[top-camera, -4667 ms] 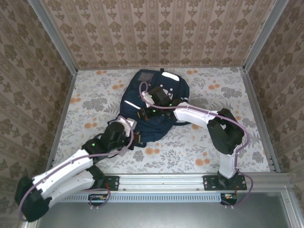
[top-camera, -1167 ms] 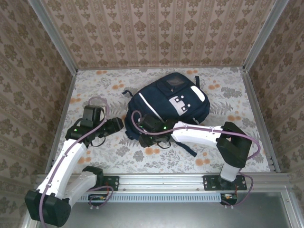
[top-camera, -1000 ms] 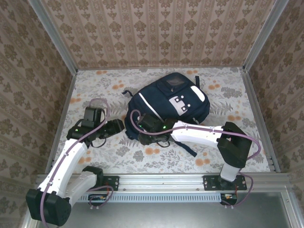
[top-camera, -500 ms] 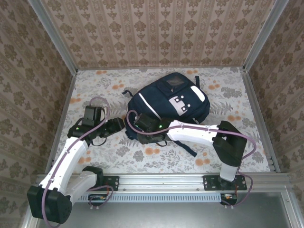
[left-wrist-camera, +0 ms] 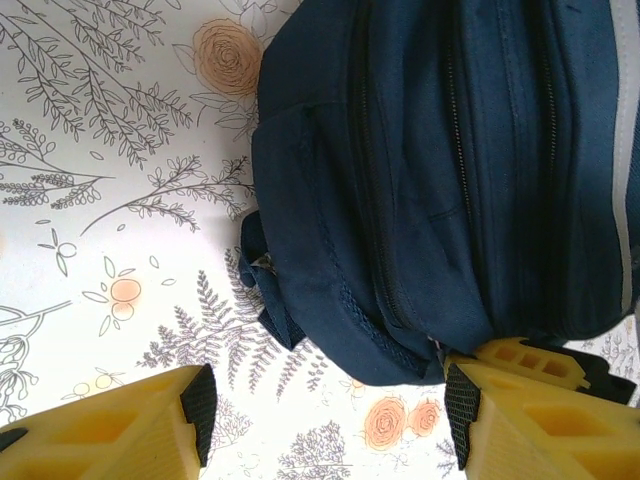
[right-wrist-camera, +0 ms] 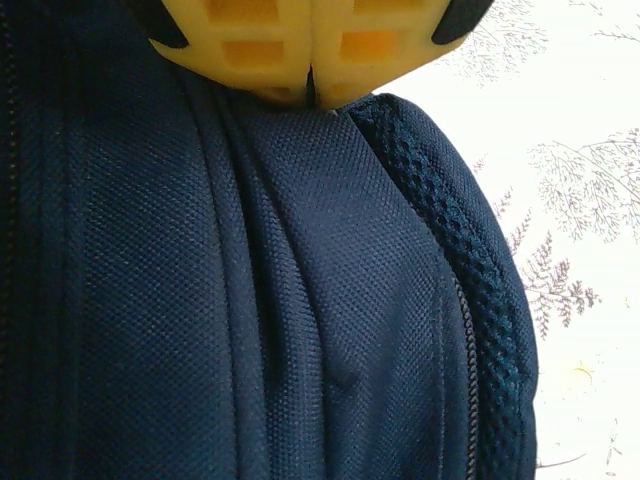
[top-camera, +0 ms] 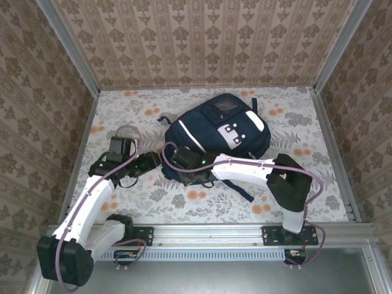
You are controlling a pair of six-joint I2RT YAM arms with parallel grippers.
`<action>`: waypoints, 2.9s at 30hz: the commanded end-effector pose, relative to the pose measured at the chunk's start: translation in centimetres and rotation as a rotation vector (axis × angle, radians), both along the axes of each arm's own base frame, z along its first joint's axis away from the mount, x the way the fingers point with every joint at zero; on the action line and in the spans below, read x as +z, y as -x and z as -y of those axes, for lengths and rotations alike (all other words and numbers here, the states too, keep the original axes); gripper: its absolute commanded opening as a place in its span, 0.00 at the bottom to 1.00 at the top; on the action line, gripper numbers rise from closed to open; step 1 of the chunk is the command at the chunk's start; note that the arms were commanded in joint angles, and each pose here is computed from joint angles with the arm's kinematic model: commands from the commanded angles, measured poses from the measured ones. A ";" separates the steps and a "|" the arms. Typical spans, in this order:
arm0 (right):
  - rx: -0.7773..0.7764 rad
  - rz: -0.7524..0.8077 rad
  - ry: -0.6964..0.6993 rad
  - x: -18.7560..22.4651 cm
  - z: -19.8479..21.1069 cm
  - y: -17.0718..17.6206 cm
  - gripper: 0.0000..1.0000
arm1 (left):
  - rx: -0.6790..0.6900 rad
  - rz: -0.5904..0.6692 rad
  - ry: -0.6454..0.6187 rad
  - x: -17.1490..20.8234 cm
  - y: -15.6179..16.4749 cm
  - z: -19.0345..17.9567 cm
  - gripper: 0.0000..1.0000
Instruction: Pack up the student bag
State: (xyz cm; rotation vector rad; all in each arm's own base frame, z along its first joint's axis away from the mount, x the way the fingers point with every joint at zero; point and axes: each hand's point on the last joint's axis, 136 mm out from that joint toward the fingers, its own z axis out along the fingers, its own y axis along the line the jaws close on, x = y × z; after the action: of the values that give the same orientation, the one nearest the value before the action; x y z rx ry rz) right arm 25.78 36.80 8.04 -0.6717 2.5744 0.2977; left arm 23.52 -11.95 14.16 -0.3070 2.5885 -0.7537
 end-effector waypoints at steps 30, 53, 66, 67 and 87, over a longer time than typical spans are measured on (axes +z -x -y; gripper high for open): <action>-0.113 -0.244 -0.314 -0.5 0.6 1.7 0.45 | 0.079 -0.054 0.057 -1.2 -3.1 0.8 0.70; -0.268 -0.131 -0.429 1.9 2.1 -1.9 0.39 | 0.107 -0.041 0.018 -1.9 -3.2 -0.1 0.73; -0.456 -0.027 -0.172 -0.5 11.8 -3.9 0.36 | 0.029 -0.054 0.036 -1.1 -8.5 3.4 0.69; -0.457 -0.024 -0.172 -0.3 12.2 -3.9 0.36 | 0.011 -0.037 0.034 -0.6 -8.7 4.1 0.69; -0.457 0.017 -0.287 3.4 15.8 -2.7 0.33 | -0.085 -0.092 0.197 0.5 -11.7 17.3 0.60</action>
State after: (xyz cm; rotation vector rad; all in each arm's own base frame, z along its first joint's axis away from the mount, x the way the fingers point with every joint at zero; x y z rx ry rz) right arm 28.88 21.84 11.64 0.0220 2.5093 0.5052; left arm 34.35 -27.82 13.32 -0.2485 2.6695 -0.9688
